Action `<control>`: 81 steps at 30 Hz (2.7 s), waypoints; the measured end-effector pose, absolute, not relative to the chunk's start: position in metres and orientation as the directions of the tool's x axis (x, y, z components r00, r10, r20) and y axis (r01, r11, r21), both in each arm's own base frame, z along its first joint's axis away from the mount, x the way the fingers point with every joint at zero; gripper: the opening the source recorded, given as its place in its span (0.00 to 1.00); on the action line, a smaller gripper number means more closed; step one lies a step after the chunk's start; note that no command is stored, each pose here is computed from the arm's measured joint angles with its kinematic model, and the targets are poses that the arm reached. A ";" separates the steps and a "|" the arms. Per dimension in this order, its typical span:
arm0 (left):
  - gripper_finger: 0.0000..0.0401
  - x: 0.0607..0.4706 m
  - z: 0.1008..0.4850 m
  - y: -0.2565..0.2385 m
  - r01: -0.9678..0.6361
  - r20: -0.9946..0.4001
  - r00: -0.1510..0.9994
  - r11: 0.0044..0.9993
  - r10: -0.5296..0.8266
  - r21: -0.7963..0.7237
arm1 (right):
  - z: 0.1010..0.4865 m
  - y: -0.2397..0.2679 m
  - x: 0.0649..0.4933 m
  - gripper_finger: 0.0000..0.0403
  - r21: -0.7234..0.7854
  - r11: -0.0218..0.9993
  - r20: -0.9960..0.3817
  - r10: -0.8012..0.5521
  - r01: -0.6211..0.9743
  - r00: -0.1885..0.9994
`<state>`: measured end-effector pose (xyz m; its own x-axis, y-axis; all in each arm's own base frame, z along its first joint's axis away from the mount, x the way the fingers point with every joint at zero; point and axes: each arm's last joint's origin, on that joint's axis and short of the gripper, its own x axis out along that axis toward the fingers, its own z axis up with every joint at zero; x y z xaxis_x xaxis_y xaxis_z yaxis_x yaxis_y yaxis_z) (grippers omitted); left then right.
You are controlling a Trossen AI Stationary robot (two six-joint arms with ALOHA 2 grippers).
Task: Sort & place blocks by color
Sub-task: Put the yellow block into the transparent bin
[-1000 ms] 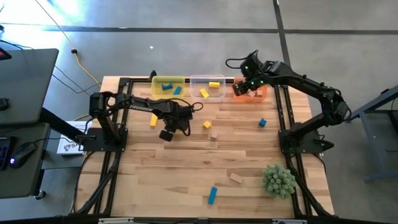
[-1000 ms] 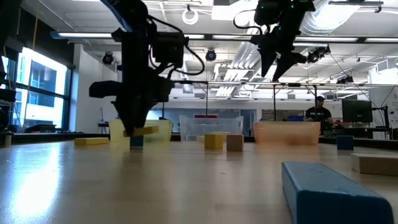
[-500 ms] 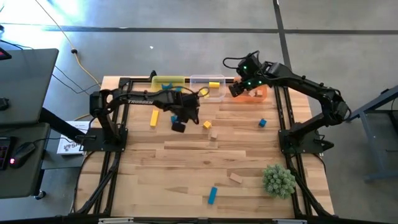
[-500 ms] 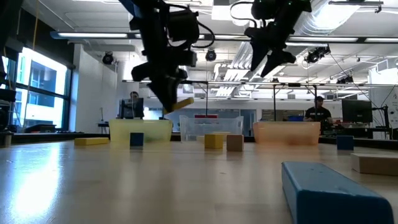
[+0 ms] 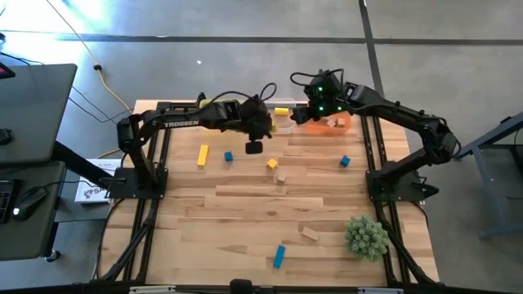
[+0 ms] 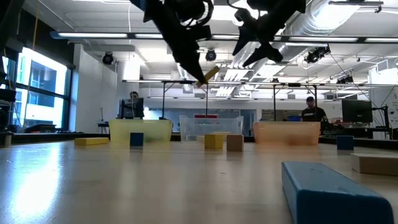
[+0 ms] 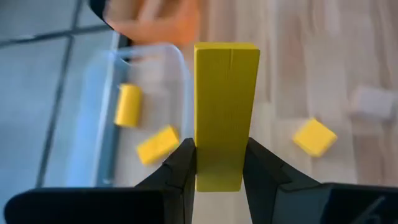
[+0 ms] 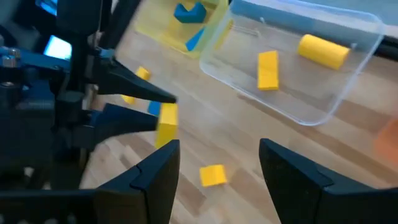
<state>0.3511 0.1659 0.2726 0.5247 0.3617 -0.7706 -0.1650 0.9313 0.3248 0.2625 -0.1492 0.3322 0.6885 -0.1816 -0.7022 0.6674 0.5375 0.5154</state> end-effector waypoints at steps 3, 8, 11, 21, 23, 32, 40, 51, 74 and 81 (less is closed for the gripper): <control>0.19 0.355 0.278 0.165 -0.178 -0.738 0.548 0.917 0.394 0.358 | 0.334 -0.145 0.268 0.52 0.547 0.525 -0.677 -0.180 0.652 0.713; 0.19 0.360 0.280 0.161 -0.163 -0.716 0.572 0.911 0.400 0.378 | 0.332 -0.138 0.283 0.52 0.573 0.527 -0.651 -0.172 0.627 0.739; 0.19 0.362 0.281 0.158 -0.164 -0.708 0.583 0.911 0.399 0.378 | 0.324 -0.135 0.292 0.52 0.567 0.533 -0.663 -0.156 0.628 0.732; 0.19 0.363 0.282 0.157 -0.162 -0.702 0.586 0.908 0.404 0.387 | 0.307 -0.129 0.311 0.51 0.568 0.525 -0.684 -0.129 0.635 0.718; 0.19 0.363 0.282 0.157 -0.164 -0.699 0.589 0.907 0.406 0.388 | 0.304 -0.130 0.314 0.49 0.564 0.519 -0.693 -0.125 0.642 0.710; 0.19 0.362 0.282 0.158 -0.153 -0.700 0.585 0.903 0.410 0.401 | 0.301 -0.131 0.317 0.17 0.556 0.514 -0.694 -0.145 0.653 0.705; 0.29 0.361 0.282 0.161 -0.175 -0.694 0.569 0.889 0.441 0.422 | 0.303 -0.132 0.319 0.09 0.550 0.521 -0.678 -0.178 0.652 0.714; 0.41 0.355 0.282 0.174 -0.217 -0.692 0.549 0.879 0.469 0.424 | 0.298 -0.145 0.312 0.09 0.461 0.514 -0.709 -0.277 0.724 0.648; 0.41 0.304 0.278 0.245 -0.540 -0.724 0.337 0.753 0.602 0.376 | 0.212 -0.237 0.333 0.10 0.384 0.691 -0.696 -0.219 0.613 0.684; 0.41 0.295 0.277 0.255 -0.583 -0.732 0.309 0.729 0.607 0.359 | 0.195 -0.239 0.336 0.11 0.351 0.720 -0.725 -0.196 0.599 0.660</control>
